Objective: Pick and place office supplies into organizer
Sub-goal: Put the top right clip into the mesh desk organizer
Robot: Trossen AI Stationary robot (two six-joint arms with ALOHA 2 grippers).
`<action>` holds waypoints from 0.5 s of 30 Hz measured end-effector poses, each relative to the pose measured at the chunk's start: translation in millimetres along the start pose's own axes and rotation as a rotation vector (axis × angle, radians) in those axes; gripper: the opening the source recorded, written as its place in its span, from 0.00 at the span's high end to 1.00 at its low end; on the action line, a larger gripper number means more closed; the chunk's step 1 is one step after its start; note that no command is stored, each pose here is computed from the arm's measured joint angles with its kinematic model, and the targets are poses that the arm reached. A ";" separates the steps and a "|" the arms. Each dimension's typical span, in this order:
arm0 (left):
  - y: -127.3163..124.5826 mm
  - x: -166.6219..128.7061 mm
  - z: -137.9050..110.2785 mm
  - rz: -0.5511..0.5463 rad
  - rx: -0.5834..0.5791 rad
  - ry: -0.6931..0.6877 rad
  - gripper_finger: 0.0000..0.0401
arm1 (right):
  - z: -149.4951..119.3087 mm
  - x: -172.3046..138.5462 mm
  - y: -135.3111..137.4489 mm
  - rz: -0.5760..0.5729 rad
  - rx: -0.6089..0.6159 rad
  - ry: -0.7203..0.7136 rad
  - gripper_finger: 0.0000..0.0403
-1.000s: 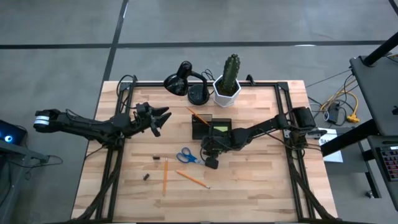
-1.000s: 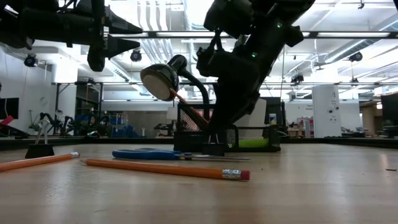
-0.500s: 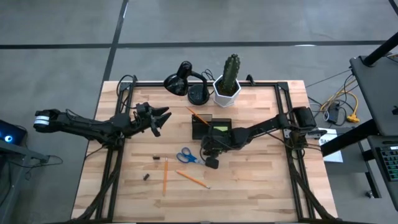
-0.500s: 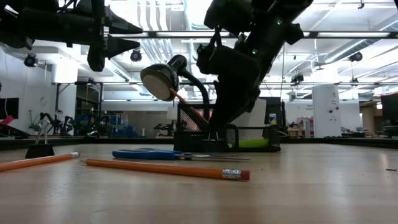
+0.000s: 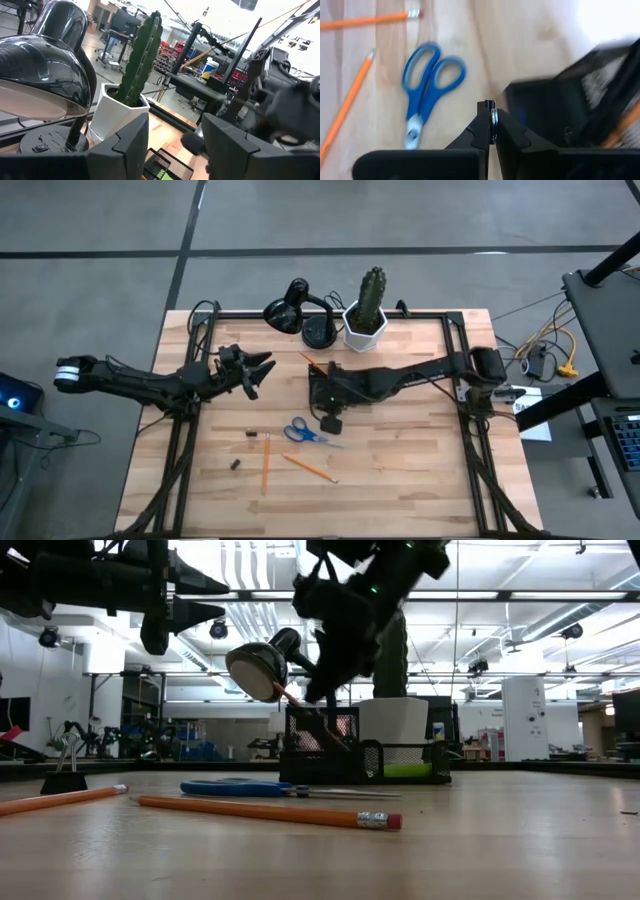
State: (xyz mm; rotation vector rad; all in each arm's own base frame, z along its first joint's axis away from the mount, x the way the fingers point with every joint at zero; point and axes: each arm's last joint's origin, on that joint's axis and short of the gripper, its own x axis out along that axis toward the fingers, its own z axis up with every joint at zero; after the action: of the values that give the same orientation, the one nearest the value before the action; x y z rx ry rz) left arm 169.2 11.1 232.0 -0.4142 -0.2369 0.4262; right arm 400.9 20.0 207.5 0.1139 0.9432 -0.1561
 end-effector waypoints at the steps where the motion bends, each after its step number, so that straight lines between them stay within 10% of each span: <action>1: 0.0 -0.1 0.0 -0.001 0.000 0.000 0.58 | 4.9 -2.1 -2.2 -0.015 -0.014 -0.019 0.98; 15: 0.0 0.0 0.0 0.000 0.003 0.000 0.58 | 13.8 4.1 -50.0 -0.017 -0.108 -0.014 0.98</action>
State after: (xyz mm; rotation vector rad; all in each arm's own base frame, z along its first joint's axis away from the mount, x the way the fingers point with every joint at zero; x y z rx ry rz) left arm 169.2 11.1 232.0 -0.4110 -0.2365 0.4263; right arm 405.1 -31.8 210.7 0.0052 0.9371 -0.1216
